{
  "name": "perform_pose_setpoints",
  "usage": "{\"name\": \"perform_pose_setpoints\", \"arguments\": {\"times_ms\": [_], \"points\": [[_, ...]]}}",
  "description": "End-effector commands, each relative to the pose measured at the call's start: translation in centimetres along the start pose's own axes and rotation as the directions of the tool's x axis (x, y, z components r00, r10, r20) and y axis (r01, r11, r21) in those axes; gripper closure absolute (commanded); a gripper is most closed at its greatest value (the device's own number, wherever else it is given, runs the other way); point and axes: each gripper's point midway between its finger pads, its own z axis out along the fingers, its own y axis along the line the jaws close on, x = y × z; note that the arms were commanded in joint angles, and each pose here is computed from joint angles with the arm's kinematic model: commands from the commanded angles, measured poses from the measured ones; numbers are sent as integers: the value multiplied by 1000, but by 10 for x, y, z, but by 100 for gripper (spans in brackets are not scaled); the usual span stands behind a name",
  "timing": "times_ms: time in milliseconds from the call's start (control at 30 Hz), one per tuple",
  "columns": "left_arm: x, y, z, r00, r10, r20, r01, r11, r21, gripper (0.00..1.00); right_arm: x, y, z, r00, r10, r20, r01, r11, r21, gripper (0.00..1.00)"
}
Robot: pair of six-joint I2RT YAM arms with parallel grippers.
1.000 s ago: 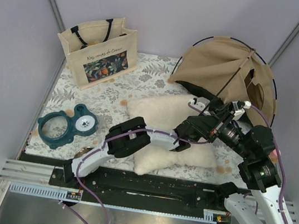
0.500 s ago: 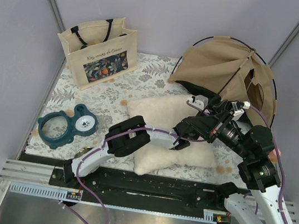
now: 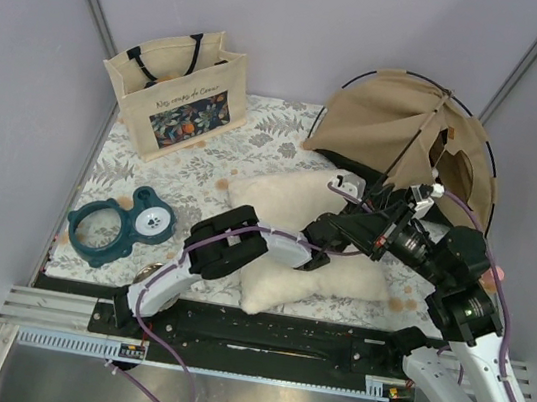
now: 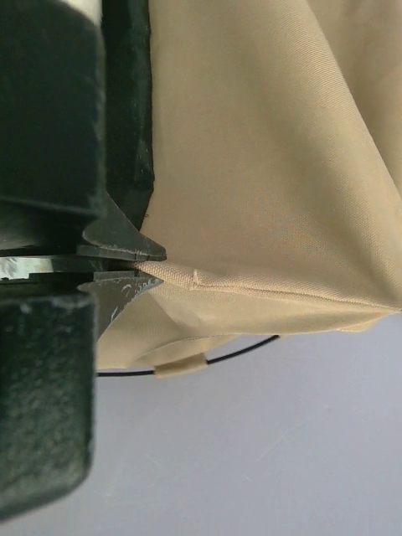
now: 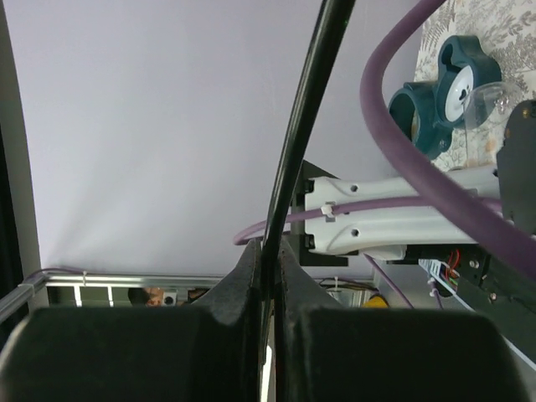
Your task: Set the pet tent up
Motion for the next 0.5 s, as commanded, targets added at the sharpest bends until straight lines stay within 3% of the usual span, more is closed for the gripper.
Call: {"name": "perform_pose_setpoints", "arguments": {"times_ms": [0, 167, 467], "points": [[-59, -16, -11, 991, -76, 107, 67, 995, 79, 100, 1, 4, -5, 993, -117, 15, 118, 992, -34, 100], [-71, -11, -37, 994, -74, 76, 66, 992, 111, 100, 2, -27, -13, 977, -210, 23, 209, 976, 56, 100], [-82, -14, -78, 997, -71, 2, 69, 978, 197, 100, -11, -79, -32, 897, -436, 70, 413, 885, 216, 100]]}}
